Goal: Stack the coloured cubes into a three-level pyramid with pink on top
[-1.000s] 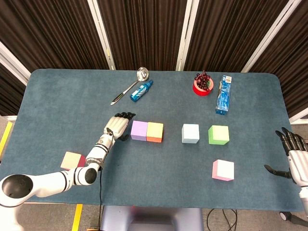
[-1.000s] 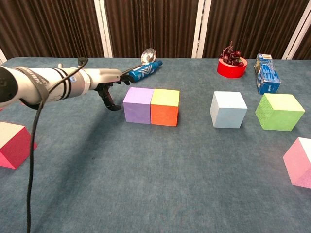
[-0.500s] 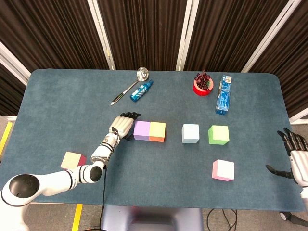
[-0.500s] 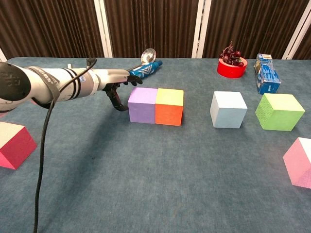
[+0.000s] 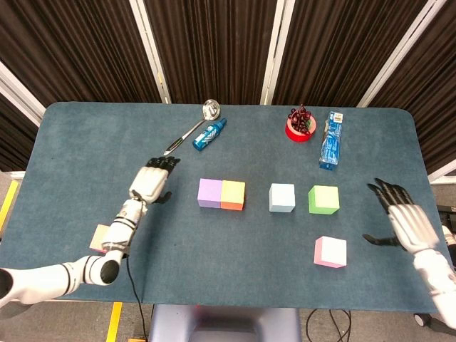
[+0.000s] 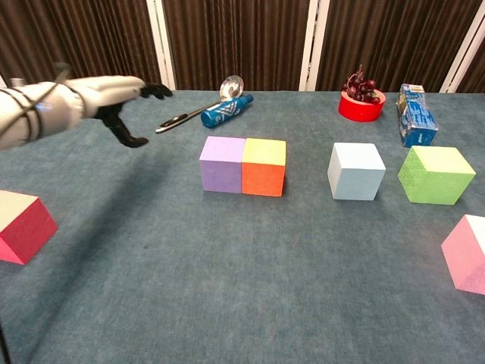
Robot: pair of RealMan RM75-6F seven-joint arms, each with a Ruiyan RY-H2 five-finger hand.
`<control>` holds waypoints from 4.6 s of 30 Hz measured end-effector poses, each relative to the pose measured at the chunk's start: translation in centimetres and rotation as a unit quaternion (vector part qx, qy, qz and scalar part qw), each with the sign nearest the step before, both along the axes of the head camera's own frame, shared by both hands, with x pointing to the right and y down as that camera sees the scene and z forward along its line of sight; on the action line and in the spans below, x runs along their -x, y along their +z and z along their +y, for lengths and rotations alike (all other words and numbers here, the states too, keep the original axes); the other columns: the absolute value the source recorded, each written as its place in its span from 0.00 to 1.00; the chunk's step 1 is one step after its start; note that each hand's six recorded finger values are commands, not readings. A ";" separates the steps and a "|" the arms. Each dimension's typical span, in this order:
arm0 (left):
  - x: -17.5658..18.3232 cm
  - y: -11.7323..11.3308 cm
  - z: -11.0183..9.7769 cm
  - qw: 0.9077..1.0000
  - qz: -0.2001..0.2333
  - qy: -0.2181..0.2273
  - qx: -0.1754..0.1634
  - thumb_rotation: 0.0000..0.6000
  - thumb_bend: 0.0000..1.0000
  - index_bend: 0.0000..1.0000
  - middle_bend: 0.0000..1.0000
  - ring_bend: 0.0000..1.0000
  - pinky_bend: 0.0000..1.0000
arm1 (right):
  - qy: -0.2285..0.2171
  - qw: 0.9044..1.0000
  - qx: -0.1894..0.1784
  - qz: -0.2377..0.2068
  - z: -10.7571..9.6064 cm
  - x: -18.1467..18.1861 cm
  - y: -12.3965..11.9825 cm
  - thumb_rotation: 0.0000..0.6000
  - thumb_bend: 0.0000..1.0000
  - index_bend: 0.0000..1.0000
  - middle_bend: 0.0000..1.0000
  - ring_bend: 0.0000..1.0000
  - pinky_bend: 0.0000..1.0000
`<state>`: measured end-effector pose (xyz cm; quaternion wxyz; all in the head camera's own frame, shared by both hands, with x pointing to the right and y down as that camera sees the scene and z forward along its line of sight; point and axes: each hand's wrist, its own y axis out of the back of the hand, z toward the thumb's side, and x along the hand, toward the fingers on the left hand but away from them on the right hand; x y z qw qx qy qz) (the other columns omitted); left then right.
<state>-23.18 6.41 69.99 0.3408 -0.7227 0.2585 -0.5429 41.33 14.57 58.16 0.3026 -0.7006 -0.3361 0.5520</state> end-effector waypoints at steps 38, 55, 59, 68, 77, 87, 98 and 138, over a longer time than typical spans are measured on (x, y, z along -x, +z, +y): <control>10.1 -6.9 5.8 0.995 0.100 -0.012 -0.022 1.00 0.38 0.14 0.10 0.07 0.07 | -0.037 0.991 0.128 0.018 -8.7 17.3 15.5 1.00 0.34 0.52 0.15 0.00 0.09; 11.2 -7.4 6.3 0.993 0.112 -0.025 -0.022 1.00 0.38 0.14 0.10 0.07 0.07 | -0.038 0.991 0.125 -0.016 -8.7 22.0 14.8 1.00 0.35 0.56 0.17 0.00 0.09; 11.4 -7.4 6.4 0.993 0.114 -0.028 -0.020 1.00 0.38 0.14 0.10 0.07 0.07 | -0.038 0.991 0.125 -0.016 -8.7 23.0 15.1 1.00 0.36 0.56 0.17 0.00 0.09; 11.7 -7.3 6.4 0.993 0.117 -0.031 -0.016 1.00 0.38 0.13 0.09 0.06 0.07 | -0.030 0.991 0.128 -0.017 -8.9 23.8 15.2 1.00 0.35 0.55 0.17 0.00 0.09; 11.7 -7.2 6.4 0.992 0.122 -0.030 -0.012 1.00 0.38 0.12 0.09 0.06 0.07 | -0.023 0.990 0.135 -0.024 -8.8 24.1 15.1 1.00 0.36 0.55 0.17 0.00 0.09; 11.9 -7.0 6.5 0.992 0.122 -0.033 -0.005 1.00 0.38 0.12 0.08 0.06 0.07 | -0.026 0.989 0.142 -0.024 -8.8 24.8 15.6 1.00 0.36 0.55 0.17 0.00 0.09; 11.8 -7.0 6.5 0.992 0.125 -0.032 -0.003 1.00 0.38 0.11 0.08 0.05 0.07 | -0.023 0.989 0.141 -0.021 -8.8 24.5 15.5 1.00 0.36 0.54 0.17 0.00 0.09; 11.9 -6.6 6.6 0.992 0.123 -0.034 0.005 1.00 0.38 0.10 0.07 0.04 0.07 | -0.039 0.988 0.146 -0.015 -8.5 25.9 15.9 1.00 0.36 0.32 0.17 0.00 0.02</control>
